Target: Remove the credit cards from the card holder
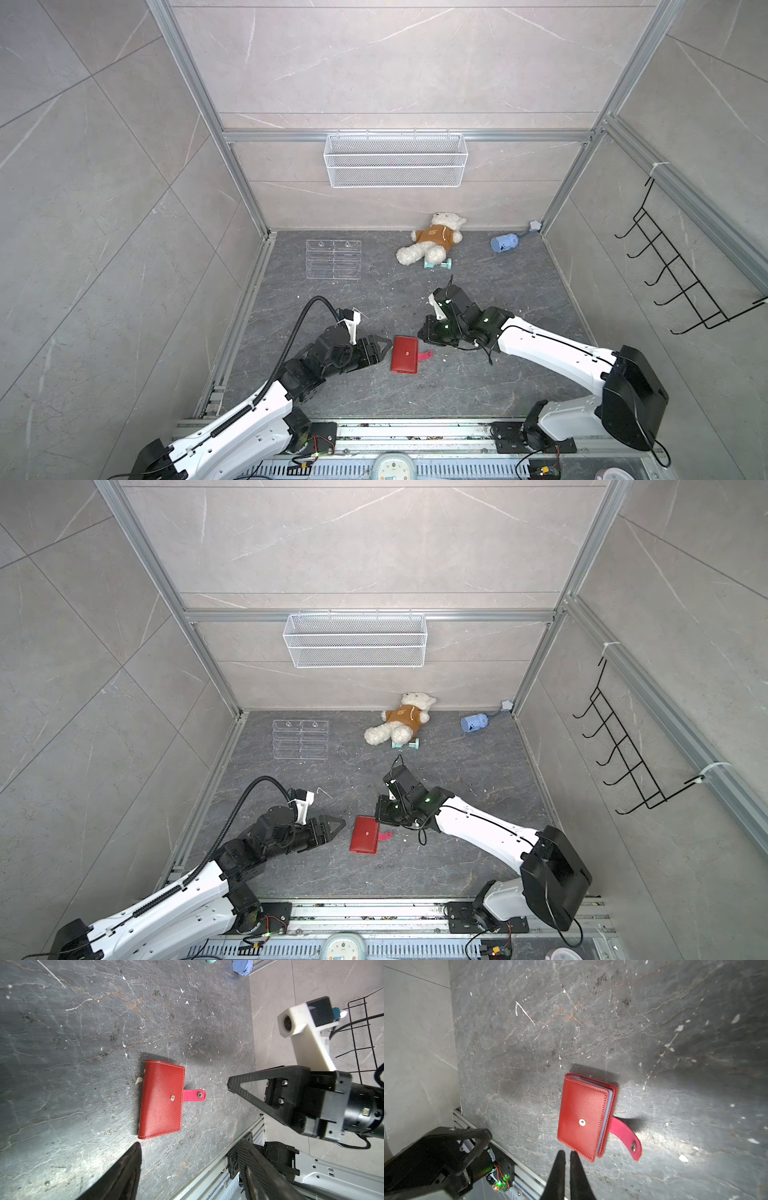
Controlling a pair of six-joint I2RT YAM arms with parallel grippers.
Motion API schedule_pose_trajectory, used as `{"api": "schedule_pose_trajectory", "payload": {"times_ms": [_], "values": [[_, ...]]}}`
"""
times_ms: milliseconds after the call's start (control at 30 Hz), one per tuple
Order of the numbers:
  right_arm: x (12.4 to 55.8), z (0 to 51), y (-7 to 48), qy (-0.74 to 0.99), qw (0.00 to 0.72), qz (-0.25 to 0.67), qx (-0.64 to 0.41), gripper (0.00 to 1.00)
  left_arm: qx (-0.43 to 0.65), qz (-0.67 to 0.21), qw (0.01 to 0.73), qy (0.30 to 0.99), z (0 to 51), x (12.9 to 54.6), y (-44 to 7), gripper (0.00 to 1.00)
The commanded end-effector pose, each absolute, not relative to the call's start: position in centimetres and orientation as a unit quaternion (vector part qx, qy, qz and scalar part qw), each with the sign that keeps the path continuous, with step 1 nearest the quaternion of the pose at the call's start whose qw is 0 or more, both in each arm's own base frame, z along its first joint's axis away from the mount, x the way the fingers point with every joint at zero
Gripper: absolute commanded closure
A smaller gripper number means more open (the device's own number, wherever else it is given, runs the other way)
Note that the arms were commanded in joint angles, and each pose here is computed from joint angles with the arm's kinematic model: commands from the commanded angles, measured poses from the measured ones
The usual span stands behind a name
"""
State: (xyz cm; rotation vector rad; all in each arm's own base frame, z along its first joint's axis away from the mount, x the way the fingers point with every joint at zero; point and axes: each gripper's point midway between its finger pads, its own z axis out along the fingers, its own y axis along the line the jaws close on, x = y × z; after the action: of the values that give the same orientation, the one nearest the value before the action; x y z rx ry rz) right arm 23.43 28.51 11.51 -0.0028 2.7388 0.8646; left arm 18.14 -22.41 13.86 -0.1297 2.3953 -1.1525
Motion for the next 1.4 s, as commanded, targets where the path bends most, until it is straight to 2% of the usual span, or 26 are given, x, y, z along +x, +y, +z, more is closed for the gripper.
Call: {"api": "schedule_pose_trajectory", "payload": {"times_ms": [0, 133, 233, 367, 433, 1000, 1367], "values": [[23.1, 8.8, 28.8, 0.947, 0.114, 0.301, 0.005, 0.92, -0.054, -0.440, 0.237, 0.865, 14.1, 18.6, -23.1, 0.27], [22.8, 6.3, 28.5, 0.952, 0.101, 0.289, 0.007, 0.94, -0.064, -0.441, 0.211, 0.870, 12.7, 18.6, -23.7, 0.33], [22.6, 4.9, 28.5, 0.955, 0.090, 0.284, 0.004, 0.95, -0.074, -0.437, 0.199, 0.874, 11.7, 18.8, -23.9, 0.41], [22.6, 3.1, 28.3, 0.959, 0.078, 0.273, 0.003, 0.95, -0.109, -0.406, 0.186, 0.888, 9.3, 19.3, -23.0, 0.64], [22.5, 2.5, 28.2, 0.960, 0.074, 0.271, 0.004, 0.95, -0.116, -0.403, 0.178, 0.890, 8.6, 19.4, -23.0, 0.70], [22.6, 3.4, 29.4, 0.948, 0.077, 0.307, -0.009, 0.88, -0.110, -0.397, 0.128, 0.902, 5.0, 19.7, -25.0, 0.80], [22.9, 5.7, 30.2, 0.939, 0.089, 0.332, -0.023, 0.82, -0.098, -0.408, 0.114, 0.900, 5.1, 19.7, -26.0, 0.82]]}}
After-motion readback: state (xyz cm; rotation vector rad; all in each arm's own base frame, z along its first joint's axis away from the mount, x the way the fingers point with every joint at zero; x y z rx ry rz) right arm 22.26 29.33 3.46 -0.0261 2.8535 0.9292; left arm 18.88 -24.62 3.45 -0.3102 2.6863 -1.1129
